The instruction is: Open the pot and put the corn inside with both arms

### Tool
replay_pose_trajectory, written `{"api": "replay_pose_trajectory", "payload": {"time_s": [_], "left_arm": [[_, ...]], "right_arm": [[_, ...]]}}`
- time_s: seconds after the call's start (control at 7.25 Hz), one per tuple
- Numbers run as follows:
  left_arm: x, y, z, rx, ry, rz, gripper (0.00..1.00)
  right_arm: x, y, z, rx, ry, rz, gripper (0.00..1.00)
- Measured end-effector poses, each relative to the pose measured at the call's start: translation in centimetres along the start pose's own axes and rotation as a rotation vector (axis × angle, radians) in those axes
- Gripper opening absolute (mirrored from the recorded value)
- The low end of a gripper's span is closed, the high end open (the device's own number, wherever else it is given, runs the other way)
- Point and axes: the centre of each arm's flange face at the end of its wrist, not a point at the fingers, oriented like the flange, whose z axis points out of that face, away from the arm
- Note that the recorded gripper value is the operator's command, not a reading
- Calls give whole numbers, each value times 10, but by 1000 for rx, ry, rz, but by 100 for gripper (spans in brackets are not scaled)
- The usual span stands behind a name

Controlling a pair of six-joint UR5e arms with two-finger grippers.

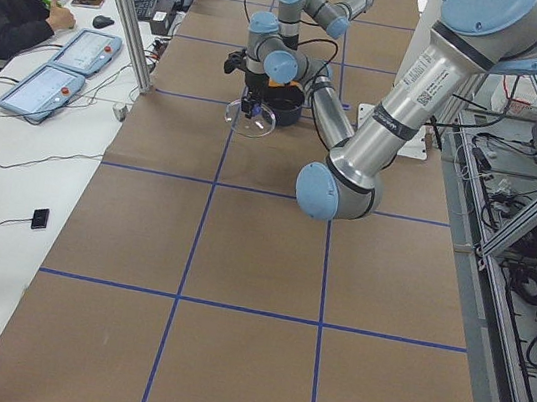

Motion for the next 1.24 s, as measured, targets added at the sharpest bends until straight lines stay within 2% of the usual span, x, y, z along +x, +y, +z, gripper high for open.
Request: {"api": "replay_pose_trajectory", "payload": {"time_s": [0.41,0.69,0.97,1.24], "left_arm": [[-48,3,8,-10,-38,42,54],[-105,20,26,-14,-63,84,55],[-152,48,47,-23,-35,99,56],[-192,67,52,-60,-13,104,57]], "right_arm": [[-6,3,-7,15,-8,-11,100],[8,7,-25,55,2,-10,100],[37,10,-39,95,41,5,100],[52,14,-38,97,61,17,100]]}}
